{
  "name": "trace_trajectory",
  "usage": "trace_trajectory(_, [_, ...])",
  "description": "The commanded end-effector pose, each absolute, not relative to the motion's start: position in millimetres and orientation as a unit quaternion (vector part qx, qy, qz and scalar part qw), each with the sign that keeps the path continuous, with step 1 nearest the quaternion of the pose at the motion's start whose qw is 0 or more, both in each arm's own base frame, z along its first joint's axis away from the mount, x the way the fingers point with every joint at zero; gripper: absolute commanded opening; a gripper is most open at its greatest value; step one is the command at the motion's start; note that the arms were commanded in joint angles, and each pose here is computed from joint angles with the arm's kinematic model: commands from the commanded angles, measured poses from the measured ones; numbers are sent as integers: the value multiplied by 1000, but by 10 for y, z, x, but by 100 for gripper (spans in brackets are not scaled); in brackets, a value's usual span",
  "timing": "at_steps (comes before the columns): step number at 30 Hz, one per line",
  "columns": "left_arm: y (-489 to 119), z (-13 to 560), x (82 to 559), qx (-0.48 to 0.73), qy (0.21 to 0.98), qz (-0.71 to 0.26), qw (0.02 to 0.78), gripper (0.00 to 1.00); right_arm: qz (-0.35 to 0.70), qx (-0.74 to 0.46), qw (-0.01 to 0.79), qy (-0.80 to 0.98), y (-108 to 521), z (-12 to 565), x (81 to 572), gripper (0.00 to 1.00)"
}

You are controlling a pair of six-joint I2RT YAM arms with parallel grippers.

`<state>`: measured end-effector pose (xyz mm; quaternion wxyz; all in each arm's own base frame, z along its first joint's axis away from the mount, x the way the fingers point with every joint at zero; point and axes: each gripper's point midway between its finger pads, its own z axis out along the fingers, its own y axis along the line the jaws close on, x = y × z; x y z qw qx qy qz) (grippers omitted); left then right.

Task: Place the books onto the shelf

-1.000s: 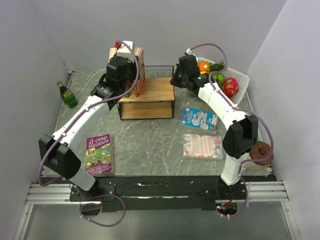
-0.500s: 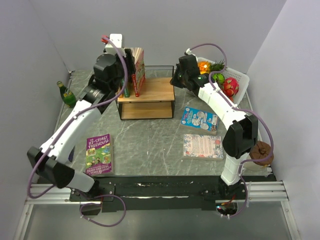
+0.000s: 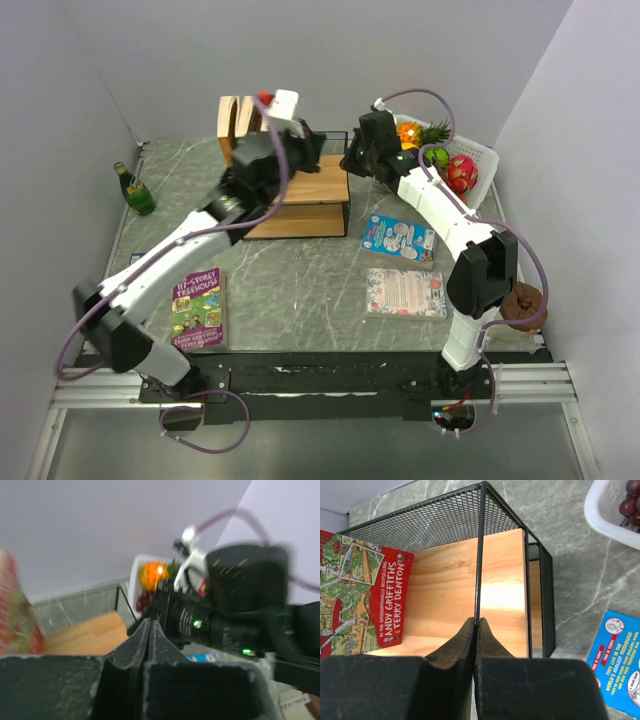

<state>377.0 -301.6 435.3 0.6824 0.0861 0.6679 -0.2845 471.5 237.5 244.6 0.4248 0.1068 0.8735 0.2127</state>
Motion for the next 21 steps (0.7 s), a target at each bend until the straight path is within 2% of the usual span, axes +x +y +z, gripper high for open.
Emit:
trace_trajectory(1, [-3138,3973,4033,36,697,-270,663,1,205,98,401,888,2321,2307,4568,0])
trace_trajectory(11, [-3289,3287,4485,-7,729,-218,648,1,220,104,382,892,2357,2239,4476,0])
trace_trajectory(21, [-3014,2736,4899,-121,745,-122,645,1,226,106,378,891,2354,2200,4410,0])
